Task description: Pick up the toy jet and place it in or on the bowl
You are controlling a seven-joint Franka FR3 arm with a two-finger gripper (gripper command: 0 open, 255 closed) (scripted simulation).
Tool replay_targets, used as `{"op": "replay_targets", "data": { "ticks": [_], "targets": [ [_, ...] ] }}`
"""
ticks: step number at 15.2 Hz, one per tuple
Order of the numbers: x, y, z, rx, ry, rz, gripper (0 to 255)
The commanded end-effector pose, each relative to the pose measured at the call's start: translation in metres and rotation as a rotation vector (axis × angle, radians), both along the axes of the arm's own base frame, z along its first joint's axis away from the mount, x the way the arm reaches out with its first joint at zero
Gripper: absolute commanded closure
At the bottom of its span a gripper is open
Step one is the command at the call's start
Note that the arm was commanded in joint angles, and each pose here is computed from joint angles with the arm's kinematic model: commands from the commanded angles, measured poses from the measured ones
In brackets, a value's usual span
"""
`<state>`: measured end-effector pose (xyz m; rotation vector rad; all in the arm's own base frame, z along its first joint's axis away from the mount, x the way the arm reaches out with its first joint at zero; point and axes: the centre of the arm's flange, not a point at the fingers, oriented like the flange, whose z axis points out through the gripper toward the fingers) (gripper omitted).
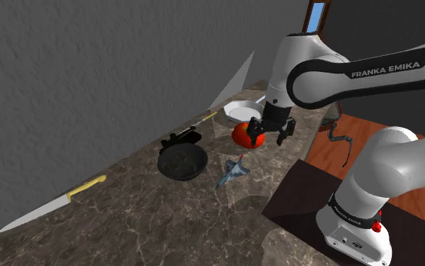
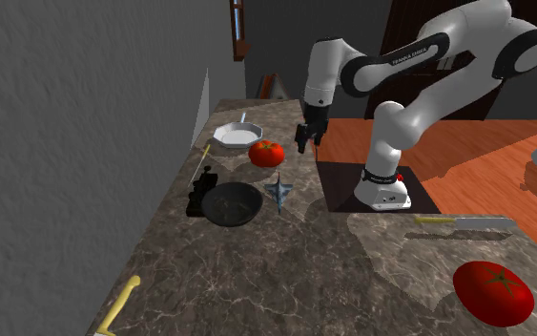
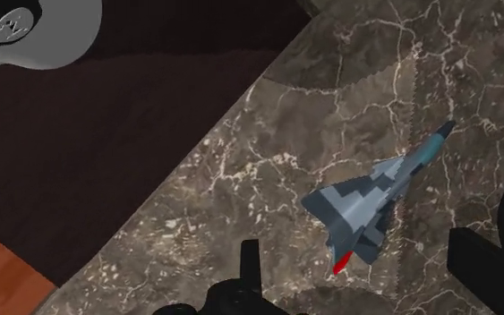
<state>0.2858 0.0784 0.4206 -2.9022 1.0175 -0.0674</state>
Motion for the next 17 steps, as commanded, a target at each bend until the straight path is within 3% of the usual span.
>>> {"op": "replay_targets", "data": {
  "ticks": [1,11,17],
  "targets": [
    [0.005,0.014,-0.025,0.01,-0.018,-0.111,0],
    [0.056,0.076,-0.124,0.052,-0.095,-0.614,0],
    [0.063,0.078,-0.153,0.054,-0.097,-0.629,0]
  ]
}}
